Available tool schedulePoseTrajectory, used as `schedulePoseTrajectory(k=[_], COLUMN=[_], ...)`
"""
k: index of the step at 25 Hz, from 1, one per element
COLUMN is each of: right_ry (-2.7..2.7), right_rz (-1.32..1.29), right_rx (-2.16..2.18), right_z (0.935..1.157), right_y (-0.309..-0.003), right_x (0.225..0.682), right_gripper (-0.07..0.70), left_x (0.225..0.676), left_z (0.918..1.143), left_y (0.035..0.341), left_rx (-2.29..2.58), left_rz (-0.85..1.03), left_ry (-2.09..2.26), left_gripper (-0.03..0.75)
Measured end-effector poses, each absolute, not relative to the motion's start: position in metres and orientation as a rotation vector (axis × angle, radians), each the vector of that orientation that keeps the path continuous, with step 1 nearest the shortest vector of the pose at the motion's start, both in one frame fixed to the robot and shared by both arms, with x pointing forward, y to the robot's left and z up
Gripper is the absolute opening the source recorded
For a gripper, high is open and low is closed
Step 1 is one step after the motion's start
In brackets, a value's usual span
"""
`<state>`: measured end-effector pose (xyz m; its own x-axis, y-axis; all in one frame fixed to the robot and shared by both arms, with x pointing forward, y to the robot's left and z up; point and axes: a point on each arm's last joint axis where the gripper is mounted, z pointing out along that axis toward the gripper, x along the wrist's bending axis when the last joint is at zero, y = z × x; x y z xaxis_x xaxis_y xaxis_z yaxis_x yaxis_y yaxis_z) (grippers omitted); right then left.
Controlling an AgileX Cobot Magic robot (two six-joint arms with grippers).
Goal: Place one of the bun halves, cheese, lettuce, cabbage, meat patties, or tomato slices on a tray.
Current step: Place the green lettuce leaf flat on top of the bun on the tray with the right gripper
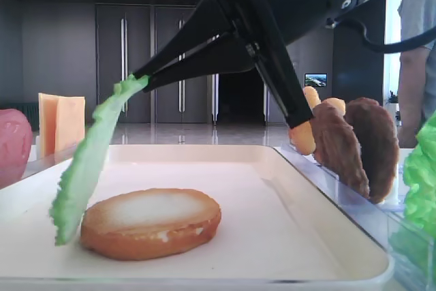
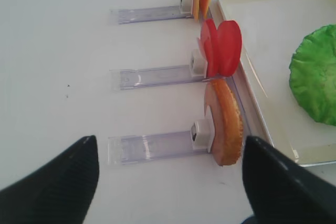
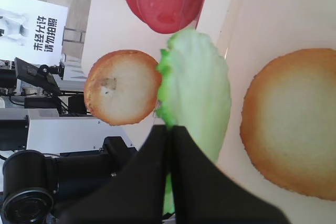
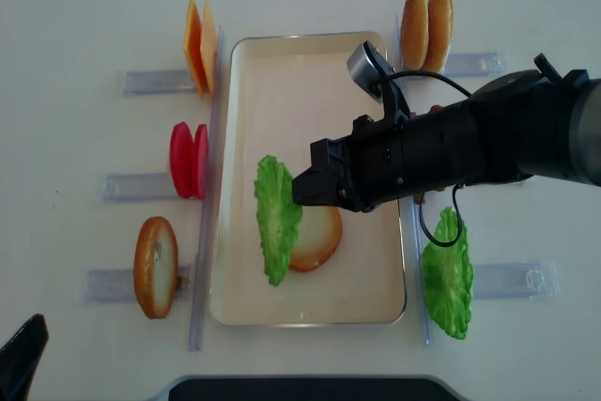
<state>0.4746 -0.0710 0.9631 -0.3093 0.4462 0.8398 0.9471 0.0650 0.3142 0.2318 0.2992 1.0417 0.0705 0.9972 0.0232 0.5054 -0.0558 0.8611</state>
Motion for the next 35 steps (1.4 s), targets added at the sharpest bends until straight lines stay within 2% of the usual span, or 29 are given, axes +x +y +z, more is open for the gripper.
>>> schedulePoseTrajectory(k=[35], right_ry=[-1.816], right_rz=[-1.215], right_rx=[-1.333], right_z=[0.9637], right_y=[-0.078], right_x=[0.4783], right_gripper=[0.02], left_x=[0.2318], left_z=[1.0417], left_y=[0.2992], left_rx=[1.651], left_rz=[0.892], left_ry=[1.518], left_gripper=[0.653])
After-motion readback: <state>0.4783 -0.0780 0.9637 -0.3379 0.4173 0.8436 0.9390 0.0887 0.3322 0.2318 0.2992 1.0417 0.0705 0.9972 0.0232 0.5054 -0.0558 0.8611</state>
